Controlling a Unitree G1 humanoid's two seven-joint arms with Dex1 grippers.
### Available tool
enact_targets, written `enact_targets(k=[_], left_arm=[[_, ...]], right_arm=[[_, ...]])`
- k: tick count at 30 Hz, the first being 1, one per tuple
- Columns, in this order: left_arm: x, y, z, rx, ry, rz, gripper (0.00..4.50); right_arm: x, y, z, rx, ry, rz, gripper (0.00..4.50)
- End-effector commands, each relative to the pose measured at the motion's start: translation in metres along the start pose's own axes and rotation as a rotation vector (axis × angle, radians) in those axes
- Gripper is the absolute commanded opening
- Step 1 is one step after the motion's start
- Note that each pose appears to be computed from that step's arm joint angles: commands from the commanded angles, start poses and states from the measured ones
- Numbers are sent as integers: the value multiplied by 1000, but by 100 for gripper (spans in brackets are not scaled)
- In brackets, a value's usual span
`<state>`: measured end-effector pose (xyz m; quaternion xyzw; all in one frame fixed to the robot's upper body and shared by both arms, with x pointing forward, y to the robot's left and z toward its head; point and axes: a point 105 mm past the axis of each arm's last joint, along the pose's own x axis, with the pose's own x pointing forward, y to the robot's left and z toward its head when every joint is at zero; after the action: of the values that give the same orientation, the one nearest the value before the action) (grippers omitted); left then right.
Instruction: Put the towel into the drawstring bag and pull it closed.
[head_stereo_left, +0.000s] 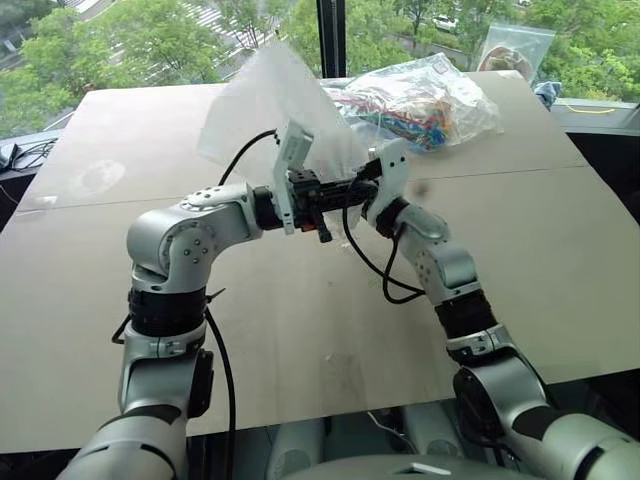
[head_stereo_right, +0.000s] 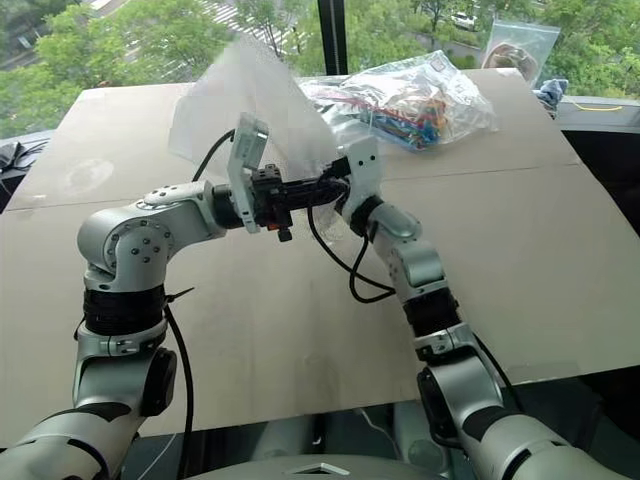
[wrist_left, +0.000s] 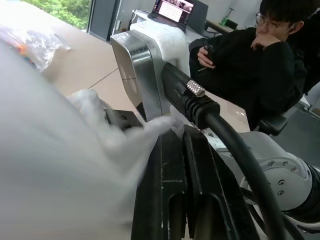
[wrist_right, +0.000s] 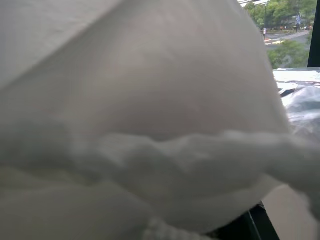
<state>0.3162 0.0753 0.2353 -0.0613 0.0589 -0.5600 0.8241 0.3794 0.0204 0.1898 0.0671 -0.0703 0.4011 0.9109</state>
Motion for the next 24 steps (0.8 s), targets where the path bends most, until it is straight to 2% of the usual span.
enact_targets(k=[1, 8, 16, 20, 22, 24], left_arm=[[-8, 9, 17, 21, -62, 53, 0], [-25, 32, 0, 41, 11, 134, 0], [-40, 45, -8, 162, 55, 121, 0], [-35, 41, 22, 302, 71, 24, 0], [-31, 34, 26, 411, 146, -51, 0], [-31, 33, 18, 516, 247, -108, 0]], right_arm=[[-10, 6, 10, -37, -10, 85, 103], [-52, -15, 7, -32, 59, 35, 395], [-97, -12, 22, -39, 114, 53, 395], [-105, -29, 18, -128, 184, -25, 395], [-105, -30, 10, -150, 216, -28, 395], [-101, -25, 2, -164, 242, -10, 395]])
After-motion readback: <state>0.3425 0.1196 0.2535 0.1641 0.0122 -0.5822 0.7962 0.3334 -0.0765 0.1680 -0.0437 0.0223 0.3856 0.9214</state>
